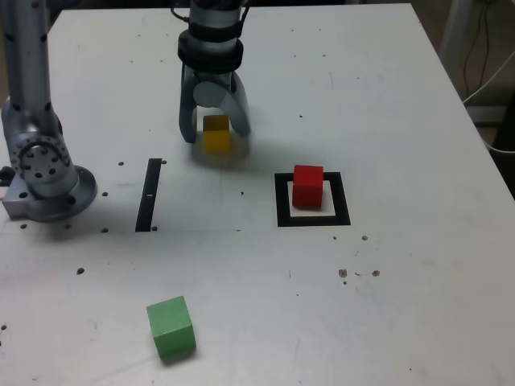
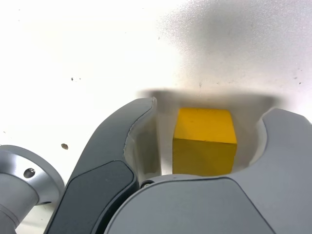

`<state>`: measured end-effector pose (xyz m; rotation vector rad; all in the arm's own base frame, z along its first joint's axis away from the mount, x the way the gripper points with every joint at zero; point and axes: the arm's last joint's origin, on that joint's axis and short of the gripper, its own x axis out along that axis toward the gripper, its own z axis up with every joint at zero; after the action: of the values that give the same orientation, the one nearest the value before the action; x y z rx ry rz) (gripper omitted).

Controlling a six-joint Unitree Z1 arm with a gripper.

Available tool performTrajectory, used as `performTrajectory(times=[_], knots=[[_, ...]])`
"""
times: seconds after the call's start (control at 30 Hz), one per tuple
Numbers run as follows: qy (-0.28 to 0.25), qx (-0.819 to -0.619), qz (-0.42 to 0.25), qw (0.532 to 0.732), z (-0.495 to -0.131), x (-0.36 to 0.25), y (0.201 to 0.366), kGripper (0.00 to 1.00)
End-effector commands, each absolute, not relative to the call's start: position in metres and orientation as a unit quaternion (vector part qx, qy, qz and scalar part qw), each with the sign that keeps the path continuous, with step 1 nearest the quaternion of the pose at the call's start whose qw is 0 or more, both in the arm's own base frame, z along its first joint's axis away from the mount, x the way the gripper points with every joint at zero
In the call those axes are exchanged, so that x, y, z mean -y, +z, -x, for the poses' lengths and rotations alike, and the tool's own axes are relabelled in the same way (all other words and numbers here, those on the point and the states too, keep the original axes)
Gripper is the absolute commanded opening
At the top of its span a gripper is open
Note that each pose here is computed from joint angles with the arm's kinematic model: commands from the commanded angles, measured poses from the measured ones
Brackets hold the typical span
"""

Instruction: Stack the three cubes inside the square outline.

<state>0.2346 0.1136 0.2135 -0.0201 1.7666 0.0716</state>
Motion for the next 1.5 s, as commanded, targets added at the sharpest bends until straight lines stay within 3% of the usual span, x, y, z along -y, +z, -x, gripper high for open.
performTrajectory(times=[0.0,0.43,0.7,0.8,1.03,1.2,1.47], knots=[[0.029,-0.772,0.009,0.634,-0.237,-0.113,0.213,0.37],[0.011,-0.769,0.002,0.639,-0.239,-0.102,0.216,0.18],[0.008,-0.766,-0.004,0.643,-0.240,-0.098,0.222,0.14],[0.008,-0.764,-0.011,0.645,-0.243,-0.090,0.231,0.14],[0.007,-0.771,-0.045,0.635,-0.260,-0.052,0.270,0.14],[-0.004,-0.763,-0.072,0.642,-0.278,-0.018,0.293,0.14],[-0.022,-0.756,-0.093,0.647,-0.305,0.017,0.297,0.14]])
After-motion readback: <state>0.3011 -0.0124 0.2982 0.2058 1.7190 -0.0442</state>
